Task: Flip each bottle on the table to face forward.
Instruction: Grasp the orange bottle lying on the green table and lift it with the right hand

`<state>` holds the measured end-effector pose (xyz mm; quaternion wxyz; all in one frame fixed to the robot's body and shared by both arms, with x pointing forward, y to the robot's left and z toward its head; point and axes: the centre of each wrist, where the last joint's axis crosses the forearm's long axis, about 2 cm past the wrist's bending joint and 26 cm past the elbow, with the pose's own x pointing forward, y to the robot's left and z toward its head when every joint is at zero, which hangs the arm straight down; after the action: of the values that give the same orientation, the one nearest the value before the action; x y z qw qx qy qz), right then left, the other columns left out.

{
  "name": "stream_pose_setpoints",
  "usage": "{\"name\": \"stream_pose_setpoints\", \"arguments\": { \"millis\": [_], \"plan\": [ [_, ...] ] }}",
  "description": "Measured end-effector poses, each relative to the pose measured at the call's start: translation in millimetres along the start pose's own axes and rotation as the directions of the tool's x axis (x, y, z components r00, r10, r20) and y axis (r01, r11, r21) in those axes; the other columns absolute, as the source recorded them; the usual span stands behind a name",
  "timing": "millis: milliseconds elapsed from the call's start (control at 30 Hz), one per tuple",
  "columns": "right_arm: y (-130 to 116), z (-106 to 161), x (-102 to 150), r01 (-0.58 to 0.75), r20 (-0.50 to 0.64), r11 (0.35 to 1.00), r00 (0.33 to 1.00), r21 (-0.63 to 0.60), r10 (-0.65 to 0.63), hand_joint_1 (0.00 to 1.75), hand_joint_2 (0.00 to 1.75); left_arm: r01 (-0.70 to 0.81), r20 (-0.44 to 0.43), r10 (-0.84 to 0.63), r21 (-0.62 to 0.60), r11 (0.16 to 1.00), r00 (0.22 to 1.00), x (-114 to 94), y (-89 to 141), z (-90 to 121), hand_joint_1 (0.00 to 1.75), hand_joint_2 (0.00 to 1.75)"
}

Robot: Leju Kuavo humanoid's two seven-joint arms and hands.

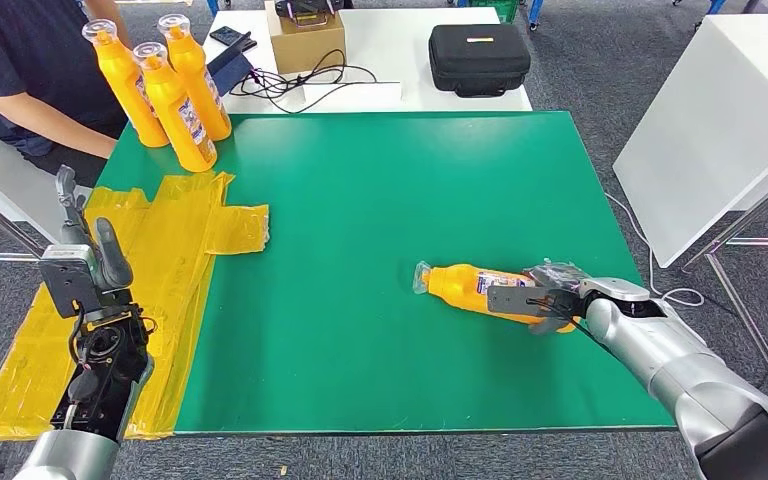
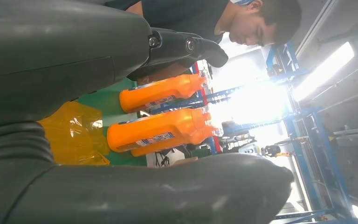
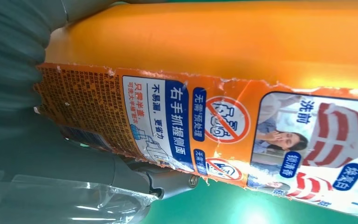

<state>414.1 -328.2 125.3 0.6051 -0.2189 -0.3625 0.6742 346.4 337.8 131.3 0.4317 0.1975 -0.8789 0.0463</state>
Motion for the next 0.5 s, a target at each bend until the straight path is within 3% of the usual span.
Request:
{"name": "stream_pose_setpoints", "arguments": {
  "millis": [400, 500],
  "plan": [
    [-3.7, 0.0, 1.7, 0.031, 0.025, 1.0, 0.999, 0.005, -0.031, 1.75, 1.75, -0.059, -0.019, 0.059, -0.016, 0.998, 0.998, -1.5, -0.8, 1.0, 0.0, 0.0],
    [-6.5, -0.6, 5.2, 0.09, 0.057, 0.996, 0.994, -0.008, -0.089, 1.75, 1.75, -0.203, -0.085, 0.199, -0.038, 0.979, 0.976, -9.8, -0.3, 5.6, 0.0, 1.31]
  ]
}}
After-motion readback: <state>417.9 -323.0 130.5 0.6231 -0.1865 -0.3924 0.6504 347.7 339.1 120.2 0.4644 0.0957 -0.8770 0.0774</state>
